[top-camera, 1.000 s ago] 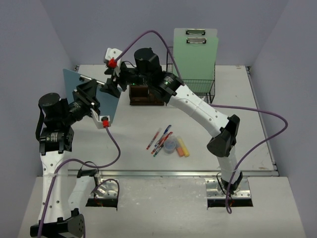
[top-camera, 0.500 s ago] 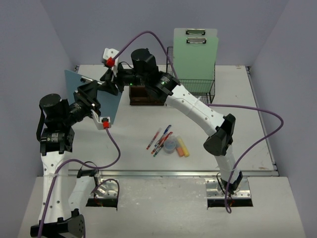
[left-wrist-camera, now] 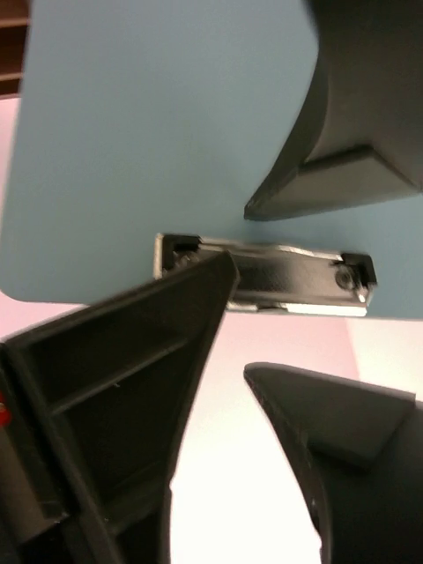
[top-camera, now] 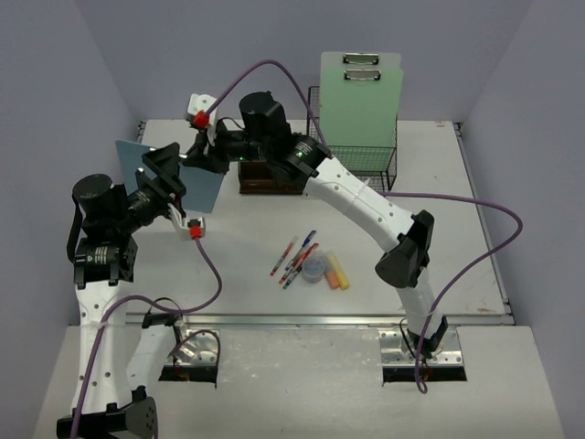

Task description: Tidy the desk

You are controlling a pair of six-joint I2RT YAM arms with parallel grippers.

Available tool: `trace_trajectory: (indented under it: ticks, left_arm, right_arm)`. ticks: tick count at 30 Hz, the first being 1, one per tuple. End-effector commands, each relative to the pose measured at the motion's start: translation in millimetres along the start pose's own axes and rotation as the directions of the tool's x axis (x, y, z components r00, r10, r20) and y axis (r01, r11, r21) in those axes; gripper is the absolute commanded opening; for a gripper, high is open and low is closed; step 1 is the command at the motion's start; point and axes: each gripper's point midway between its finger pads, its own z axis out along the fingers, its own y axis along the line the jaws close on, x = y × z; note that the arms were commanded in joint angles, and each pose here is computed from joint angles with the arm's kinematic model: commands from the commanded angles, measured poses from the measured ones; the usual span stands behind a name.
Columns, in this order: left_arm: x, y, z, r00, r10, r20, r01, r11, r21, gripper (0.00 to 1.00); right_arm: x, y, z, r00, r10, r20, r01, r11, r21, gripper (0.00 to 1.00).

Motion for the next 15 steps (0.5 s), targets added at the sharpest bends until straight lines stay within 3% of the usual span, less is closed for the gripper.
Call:
trace_trajectory:
  ticks: [1,5,9,11,13,15]
  left_arm:
    - [-2,35,-13,0.968,0.246,-0.053,-0.249,0.967,-0.061,1.0]
    - [3,67,-32,0.994,-0.071,-0.078,0.054,0.978,-0.202,1.0]
    - [14,118,-69,0.938,-0.332,-0.104,0.26,0.866,-0.427,1.0]
    - [21,128,-84,0.857,-0.512,-0.067,0.41,0.753,-0.515,1.0]
    - [36,138,-109,0.757,-0.649,-0.081,0.464,0.619,-0.634,1.0]
    - [39,145,-126,0.697,-0.715,-0.049,0.489,0.524,-0.697,1.0]
  right_arm:
    - [-50,2,-24,0.985,-0.155,0.077,0.152,0.988,0.039,0.0]
    - [-63,4,-45,0.976,-0.205,0.074,0.201,0.978,0.057,0.0]
    - [-81,5,-71,0.963,-0.259,0.076,0.252,0.964,0.083,0.0]
    - [-83,4,-80,0.96,-0.273,0.07,0.266,0.96,0.091,0.0]
    - [-93,5,-95,0.953,-0.295,0.073,0.287,0.953,0.098,0.0]
    - [-95,8,-107,0.949,-0.31,0.06,0.304,0.948,0.088,0.0]
